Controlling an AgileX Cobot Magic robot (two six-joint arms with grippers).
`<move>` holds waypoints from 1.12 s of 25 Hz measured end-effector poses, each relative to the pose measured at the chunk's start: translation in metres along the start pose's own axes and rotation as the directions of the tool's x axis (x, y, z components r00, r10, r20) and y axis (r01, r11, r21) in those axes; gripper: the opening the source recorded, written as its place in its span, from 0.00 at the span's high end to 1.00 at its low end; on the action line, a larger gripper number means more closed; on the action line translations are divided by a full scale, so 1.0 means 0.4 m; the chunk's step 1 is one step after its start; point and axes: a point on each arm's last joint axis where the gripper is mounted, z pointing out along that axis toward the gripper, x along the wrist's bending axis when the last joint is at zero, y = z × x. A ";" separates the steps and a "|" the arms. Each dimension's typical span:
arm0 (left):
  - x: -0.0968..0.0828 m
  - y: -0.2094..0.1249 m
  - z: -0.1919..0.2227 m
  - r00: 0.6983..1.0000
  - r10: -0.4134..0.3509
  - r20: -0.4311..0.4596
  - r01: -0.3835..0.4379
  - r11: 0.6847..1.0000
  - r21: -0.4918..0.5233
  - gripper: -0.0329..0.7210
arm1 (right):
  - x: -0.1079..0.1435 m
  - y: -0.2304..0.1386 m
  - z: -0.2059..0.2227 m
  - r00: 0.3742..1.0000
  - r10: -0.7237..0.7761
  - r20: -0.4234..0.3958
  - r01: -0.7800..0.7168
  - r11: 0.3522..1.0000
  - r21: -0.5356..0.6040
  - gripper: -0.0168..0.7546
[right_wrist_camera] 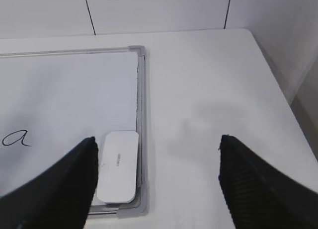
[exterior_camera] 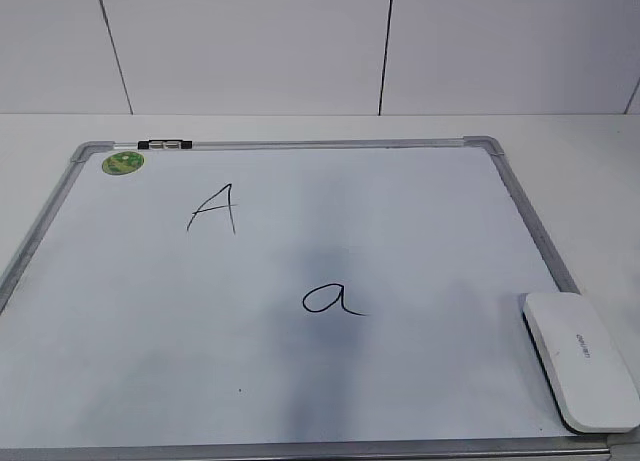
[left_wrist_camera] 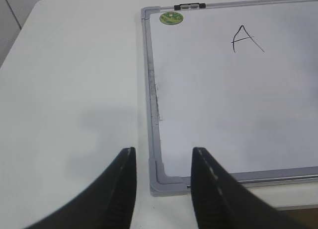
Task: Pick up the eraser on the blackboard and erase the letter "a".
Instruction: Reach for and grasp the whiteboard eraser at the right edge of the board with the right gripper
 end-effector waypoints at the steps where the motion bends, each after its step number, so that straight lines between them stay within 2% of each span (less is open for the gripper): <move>1: 0.000 0.000 0.000 1.000 0.000 0.000 0.000 1.000 0.000 0.61 | 0.000 0.016 0.013 1.000 0.001 -0.003 -0.001 0.999 0.039 0.22; 6: 0.000 0.000 0.000 1.000 0.000 0.000 0.000 1.000 0.000 0.61 | 0.010 0.071 0.102 0.997 0.043 -0.060 -0.026 0.965 0.261 0.22; 11: 0.000 0.000 0.000 1.000 0.000 0.000 0.000 1.000 0.000 0.61 | 0.020 0.094 0.205 0.990 0.097 -0.102 -0.047 0.909 0.414 0.22; 18: 0.000 0.000 0.000 1.000 0.000 0.000 0.000 1.000 0.000 0.61 | 0.025 0.100 0.312 0.982 0.144 -0.118 -0.055 0.830 0.555 0.22; 28: 0.000 0.000 0.000 1.000 0.000 0.000 0.000 1.000 0.000 0.61 | 0.035 0.088 0.424 0.974 0.187 -0.126 -0.051 0.727 0.685 0.22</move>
